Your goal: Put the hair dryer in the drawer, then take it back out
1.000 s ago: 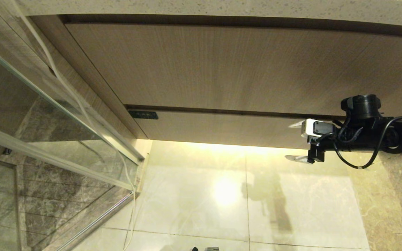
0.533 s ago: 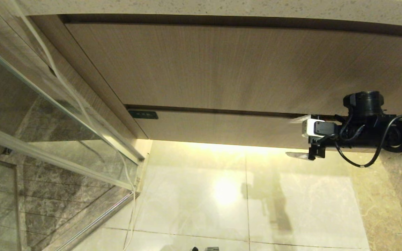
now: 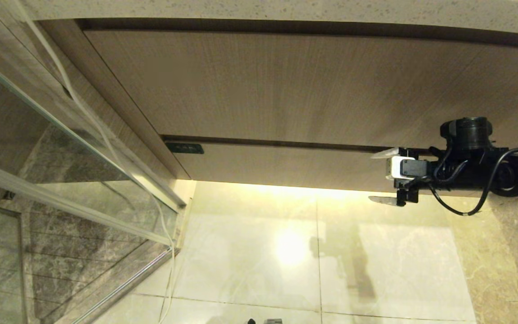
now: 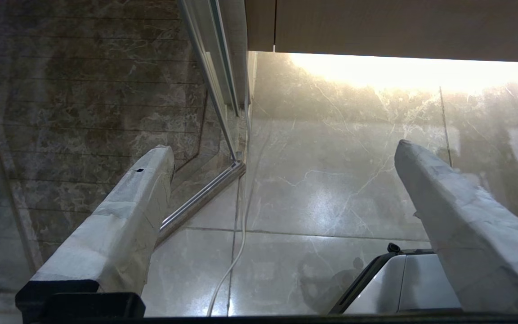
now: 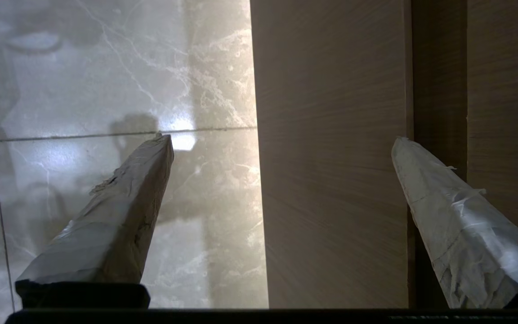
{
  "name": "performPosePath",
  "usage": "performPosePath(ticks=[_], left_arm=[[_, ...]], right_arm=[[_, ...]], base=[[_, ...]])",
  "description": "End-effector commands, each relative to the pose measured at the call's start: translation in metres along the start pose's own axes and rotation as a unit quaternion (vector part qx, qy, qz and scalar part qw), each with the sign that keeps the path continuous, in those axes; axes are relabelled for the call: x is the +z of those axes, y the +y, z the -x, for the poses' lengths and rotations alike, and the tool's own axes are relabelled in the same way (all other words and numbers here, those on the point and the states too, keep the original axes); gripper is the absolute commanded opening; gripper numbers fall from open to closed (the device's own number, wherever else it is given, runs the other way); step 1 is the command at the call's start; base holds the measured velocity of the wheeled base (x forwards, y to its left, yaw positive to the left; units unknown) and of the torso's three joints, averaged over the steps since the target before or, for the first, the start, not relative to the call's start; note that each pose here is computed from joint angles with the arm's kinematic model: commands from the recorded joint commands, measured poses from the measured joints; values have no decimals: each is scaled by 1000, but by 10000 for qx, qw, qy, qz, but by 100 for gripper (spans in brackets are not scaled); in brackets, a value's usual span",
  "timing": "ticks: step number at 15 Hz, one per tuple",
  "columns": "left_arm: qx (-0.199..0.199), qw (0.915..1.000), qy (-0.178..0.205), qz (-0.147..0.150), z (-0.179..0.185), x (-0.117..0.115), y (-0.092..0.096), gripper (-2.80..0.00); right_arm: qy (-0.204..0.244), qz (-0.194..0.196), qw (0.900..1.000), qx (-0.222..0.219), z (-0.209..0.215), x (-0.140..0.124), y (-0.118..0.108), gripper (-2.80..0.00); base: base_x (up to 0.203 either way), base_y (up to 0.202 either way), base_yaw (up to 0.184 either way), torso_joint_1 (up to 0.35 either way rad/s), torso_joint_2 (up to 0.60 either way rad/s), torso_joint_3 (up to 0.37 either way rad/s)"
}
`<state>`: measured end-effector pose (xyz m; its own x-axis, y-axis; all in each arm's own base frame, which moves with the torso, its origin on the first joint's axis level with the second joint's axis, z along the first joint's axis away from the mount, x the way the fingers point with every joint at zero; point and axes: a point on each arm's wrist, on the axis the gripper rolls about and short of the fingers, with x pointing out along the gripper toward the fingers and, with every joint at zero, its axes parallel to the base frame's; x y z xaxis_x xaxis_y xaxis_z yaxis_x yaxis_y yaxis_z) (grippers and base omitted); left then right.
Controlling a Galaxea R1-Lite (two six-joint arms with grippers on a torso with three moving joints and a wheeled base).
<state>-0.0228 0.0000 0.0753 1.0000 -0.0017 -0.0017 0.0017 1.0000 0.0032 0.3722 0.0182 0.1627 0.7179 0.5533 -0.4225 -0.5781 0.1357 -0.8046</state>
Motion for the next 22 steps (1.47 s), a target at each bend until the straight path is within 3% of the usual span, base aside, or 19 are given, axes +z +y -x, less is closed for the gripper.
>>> performPosePath(ticks=[1, 10, 14, 22], left_arm=[[1, 10000, -1, 1, 0, 0, 0, 0], [1, 10000, 6, 1, 0, 0, 0, 0], [1, 10000, -1, 1, 0, 0, 0, 0], [1, 10000, -1, 1, 0, 0, 0, 0]], right_arm=[[11, 55, 10000, -10, -2, 0, -1, 0], [406, 78, 9990, -169, -19, 7, -9, 0], [661, 72, 9964, -518, -28, 8, -15, 0], [689, 92, 9965, -469, -30, 7, -11, 0]], base=[[0, 0, 0, 0, 0, 0], [0, 0, 0, 0, 0, 0], [0, 0, 0, 0, 0, 0], [0, 0, 0, 0, 0, 0]])
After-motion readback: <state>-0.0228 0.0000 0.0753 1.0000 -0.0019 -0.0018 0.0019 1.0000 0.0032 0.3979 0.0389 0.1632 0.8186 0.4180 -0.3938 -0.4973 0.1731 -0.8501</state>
